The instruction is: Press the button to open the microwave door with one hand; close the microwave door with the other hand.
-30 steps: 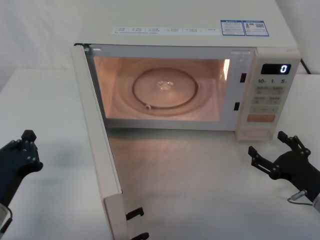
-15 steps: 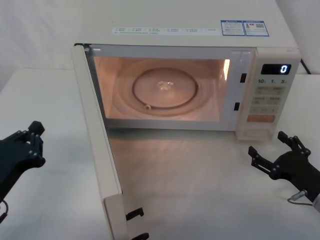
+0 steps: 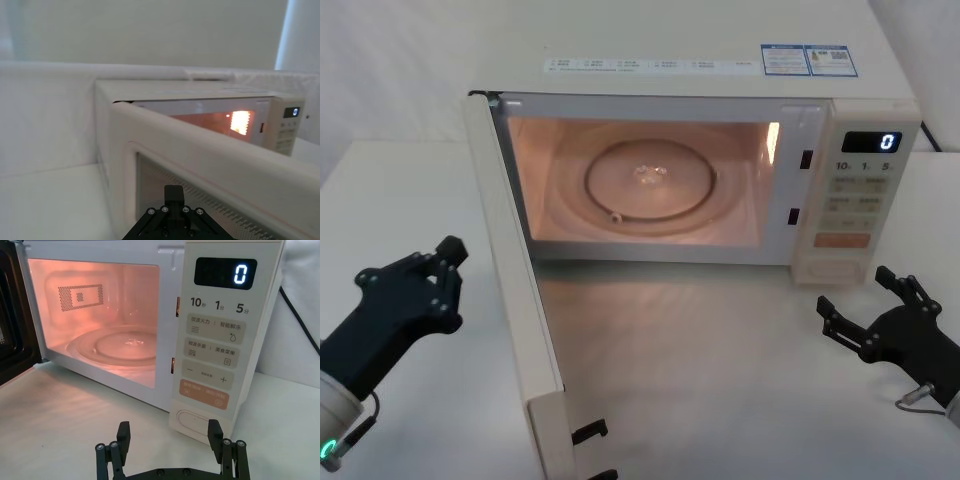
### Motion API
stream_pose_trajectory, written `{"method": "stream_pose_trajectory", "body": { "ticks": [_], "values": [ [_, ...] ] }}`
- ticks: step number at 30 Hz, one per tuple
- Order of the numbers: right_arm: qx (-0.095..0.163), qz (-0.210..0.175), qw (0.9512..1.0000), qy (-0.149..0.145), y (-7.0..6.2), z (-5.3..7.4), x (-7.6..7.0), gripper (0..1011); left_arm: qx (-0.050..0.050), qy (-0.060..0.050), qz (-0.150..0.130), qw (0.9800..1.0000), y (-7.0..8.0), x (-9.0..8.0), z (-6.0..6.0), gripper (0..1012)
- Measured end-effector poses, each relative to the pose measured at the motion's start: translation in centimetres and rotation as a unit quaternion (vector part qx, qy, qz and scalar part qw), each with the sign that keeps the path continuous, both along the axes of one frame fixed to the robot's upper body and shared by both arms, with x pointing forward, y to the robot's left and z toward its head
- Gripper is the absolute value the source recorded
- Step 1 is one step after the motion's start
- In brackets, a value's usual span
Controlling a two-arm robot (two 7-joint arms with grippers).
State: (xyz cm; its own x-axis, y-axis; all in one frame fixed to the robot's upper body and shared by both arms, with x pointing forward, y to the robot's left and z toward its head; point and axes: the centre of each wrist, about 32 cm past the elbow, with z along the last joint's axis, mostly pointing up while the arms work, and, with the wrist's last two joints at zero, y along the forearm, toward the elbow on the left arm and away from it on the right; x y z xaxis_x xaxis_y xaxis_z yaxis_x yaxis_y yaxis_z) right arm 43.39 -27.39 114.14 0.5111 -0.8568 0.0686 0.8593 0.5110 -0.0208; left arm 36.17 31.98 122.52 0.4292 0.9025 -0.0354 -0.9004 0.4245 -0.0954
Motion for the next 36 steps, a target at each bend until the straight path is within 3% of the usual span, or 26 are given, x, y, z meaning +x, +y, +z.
{"method": "stream_pose_trajectory", "body": {
  "ticks": [9, 15, 21, 28, 36],
  "values": [
    [0.0, 0.0, 1.0, 0.0, 0.0, 0.0, 0.0, 1000, 0.017, -0.017, -0.038, 0.999, -1.6, 1.4, 0.9, 0],
    [0.0, 0.0, 1.0, 0.0, 0.0, 0.0, 0.0, 1000, 0.02, -0.012, -0.063, 0.9978, -3.2, 2.8, 0.8, 0],
    [0.0, 0.0, 1.0, 0.0, 0.0, 0.0, 0.0, 1000, 0.031, -0.012, -0.09, 0.9954, -5.6, 4.2, 0.7, 0],
    [0.0, 0.0, 1.0, 0.0, 0.0, 0.0, 0.0, 1000, 0.034, -0.015, -0.098, 0.9945, -6.9, 5.0, 0.9, 0],
    [0.0, 0.0, 1.0, 0.0, 0.0, 0.0, 0.0, 1000, 0.032, -0.017, -0.09, 0.9953, -7.6, 5.6, 1.1, 0]
  ]
}}
